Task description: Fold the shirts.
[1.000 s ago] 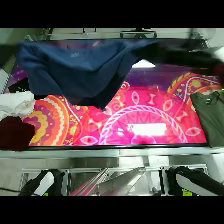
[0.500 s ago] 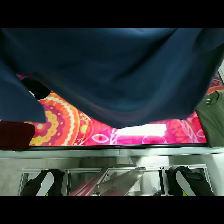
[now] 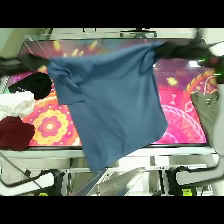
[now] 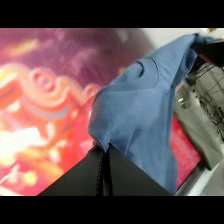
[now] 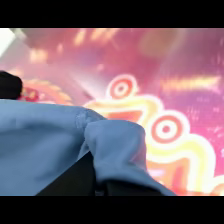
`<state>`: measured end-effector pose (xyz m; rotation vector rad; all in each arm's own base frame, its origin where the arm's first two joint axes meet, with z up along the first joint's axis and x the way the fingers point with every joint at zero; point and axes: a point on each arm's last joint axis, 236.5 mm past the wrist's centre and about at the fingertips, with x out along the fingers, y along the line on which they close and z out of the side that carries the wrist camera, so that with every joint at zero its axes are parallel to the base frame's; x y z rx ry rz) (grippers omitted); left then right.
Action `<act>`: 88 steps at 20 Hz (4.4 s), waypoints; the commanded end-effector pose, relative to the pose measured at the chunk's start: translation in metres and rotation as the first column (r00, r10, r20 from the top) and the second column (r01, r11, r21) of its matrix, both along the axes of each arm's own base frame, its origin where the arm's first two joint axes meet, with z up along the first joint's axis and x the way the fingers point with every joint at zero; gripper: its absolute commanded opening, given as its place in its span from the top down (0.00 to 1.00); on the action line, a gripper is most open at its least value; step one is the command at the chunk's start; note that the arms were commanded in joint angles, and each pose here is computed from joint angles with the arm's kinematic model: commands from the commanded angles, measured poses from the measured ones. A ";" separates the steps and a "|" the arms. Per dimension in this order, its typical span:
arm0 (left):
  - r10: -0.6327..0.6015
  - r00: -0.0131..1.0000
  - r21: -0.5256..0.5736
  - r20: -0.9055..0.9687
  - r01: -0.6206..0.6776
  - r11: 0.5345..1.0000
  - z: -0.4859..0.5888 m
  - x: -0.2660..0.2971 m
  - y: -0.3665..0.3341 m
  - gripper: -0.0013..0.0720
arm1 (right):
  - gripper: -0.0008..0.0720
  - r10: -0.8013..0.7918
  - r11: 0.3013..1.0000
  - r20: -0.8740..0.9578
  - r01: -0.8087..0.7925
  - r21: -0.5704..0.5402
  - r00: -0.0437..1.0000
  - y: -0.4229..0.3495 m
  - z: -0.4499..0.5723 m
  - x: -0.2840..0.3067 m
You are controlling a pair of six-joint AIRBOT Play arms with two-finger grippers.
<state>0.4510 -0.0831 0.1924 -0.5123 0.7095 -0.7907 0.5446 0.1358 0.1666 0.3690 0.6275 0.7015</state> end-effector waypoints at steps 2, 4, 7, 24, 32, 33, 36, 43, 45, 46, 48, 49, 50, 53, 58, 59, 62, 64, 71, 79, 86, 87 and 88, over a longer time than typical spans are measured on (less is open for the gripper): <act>0.029 0.972 0.022 -0.232 -0.024 0.999 -0.143 0.035 0.031 0.08 | 0.32 -0.066 0.995 -0.154 0.076 0.059 0.986 0.018 -0.109 0.047; 0.058 0.958 0.005 -0.279 -0.059 0.998 -0.159 0.043 0.064 0.01 | 0.33 -0.098 0.989 -0.181 0.116 0.096 0.979 -0.007 -0.089 0.044; 0.130 0.898 0.103 -0.421 -0.096 0.990 -0.194 0.036 0.118 0.01 | 0.34 -0.033 0.988 -0.254 0.069 0.135 0.967 -0.052 -0.050 0.000; -0.149 0.844 0.118 -0.515 0.241 0.963 -0.270 0.066 0.001 0.91 | 0.33 -0.346 0.885 -0.810 0.452 -0.115 0.473 -0.130 -0.222 -0.282; -0.088 0.849 0.110 -0.521 0.169 0.979 -0.249 0.072 0.033 0.97 | 0.33 -0.305 0.902 -0.831 0.421 -0.095 0.465 -0.084 -0.269 -0.306; -0.082 0.847 0.108 -0.525 0.161 0.981 -0.248 0.072 0.037 0.97 | 0.33 -0.316 0.903 -0.821 0.417 -0.105 0.475 -0.082 -0.272 -0.303; -0.082 0.828 0.088 -0.554 0.157 0.984 -0.247 0.063 0.052 0.97 | 0.84 -0.305 0.910 -0.810 0.405 -0.092 0.501 -0.072 -0.279 -0.293; -0.058 0.744 0.011 -0.665 0.088 0.996 -0.224 0.000 0.090 0.97 | 0.98 -0.428 0.882 -0.567 0.463 -0.090 0.704 -0.139 -0.210 -0.129; -0.079 0.696 -0.015 -0.714 0.098 0.995 -0.224 -0.043 0.081 0.97 | 0.98 -0.352 0.920 -0.539 0.390 -0.046 0.766 -0.132 -0.195 -0.064; -0.075 0.663 -0.010 -0.745 0.102 0.995 -0.230 -0.067 0.075 0.97 | 0.98 -0.301 0.939 -0.537 0.344 -0.021 0.788 -0.119 -0.194 -0.034; -0.090 0.568 -0.033 -0.818 0.111 0.993 -0.241 -0.117 0.060 0.97 | 0.98 -0.244 0.958 -0.514 0.286 0.003 0.822 -0.094 -0.200 0.021; -0.085 0.527 -0.036 -0.846 0.102 0.994 -0.249 -0.138 0.053 0.97 | 0.98 -0.217 0.966 -0.501 0.259 0.014 0.838 -0.082 -0.202 0.042; -0.069 0.507 -0.029 -0.859 0.085 0.996 -0.257 -0.151 0.048 0.97 | 0.98 -0.193 0.972 -0.496 0.235 0.022 0.847 -0.071 -0.204 0.058; -0.017 0.506 0.004 -0.862 0.041 0.999 -0.273 -0.162 0.044 0.97 | 0.95 -0.176 0.973 -0.527 0.227 0.034 0.832 -0.064 -0.204 0.072; 0.085 0.597 0.164 -0.798 0.080 0.983 -0.274 -0.136 0.080 0.43 | 0.46 -0.046 0.990 -0.661 0.121 0.067 0.749 -0.114 -0.181 0.007; 0.125 0.615 0.223 -0.778 0.084 0.971 -0.276 -0.130 0.092 0.18 | 0.62 -0.001 0.992 -0.717 0.093 0.088 0.697 -0.122 -0.180 -0.016; 0.214 0.679 0.296 -0.702 0.005 0.955 -0.274 -0.098 0.109 0.03 | 0.84 0.155 0.985 -0.826 -0.019 0.172 0.542 -0.126 -0.181 -0.090; 0.207 0.678 0.293 -0.705 0.012 0.956 -0.272 -0.098 0.107 0.03 | 0.84 0.160 0.981 -0.852 0.019 0.195 0.498 -0.119 -0.180 -0.118; 0.026 0.546 0.069 -0.837 0.057 0.996 -0.278 -0.154 0.058 0.03 | 0.83 -0.225 0.924 -0.782 0.383 0.019 0.582 -0.121 -0.202 -0.188; -0.057 0.561 -0.068 -0.826 0.001 0.998 -0.258 -0.151 0.048 0.44 | 0.40 -0.186 0.952 -0.878 0.304 -0.048 0.442 -0.101 -0.263 -0.266; -0.083 0.564 -0.138 -0.822 -0.054 0.989 -0.258 -0.154 0.042 0.44 | 0.40 -0.101 0.959 -0.868 0.278 0.044 0.486 -0.069 -0.285 -0.296; -0.085 0.566 -0.141 -0.820 -0.056 0.988 -0.258 -0.155 0.043 0.44 | 0.40 -0.085 0.960 -0.860 0.274 0.065 0.502 -0.064 -0.284 -0.295; -0.084 0.566 -0.145 -0.820 -0.063 0.988 -0.257 -0.155 0.045 0.44 | 0.40 -0.078 0.962 -0.855 0.263 0.069 0.512 -0.060 -0.284 -0.295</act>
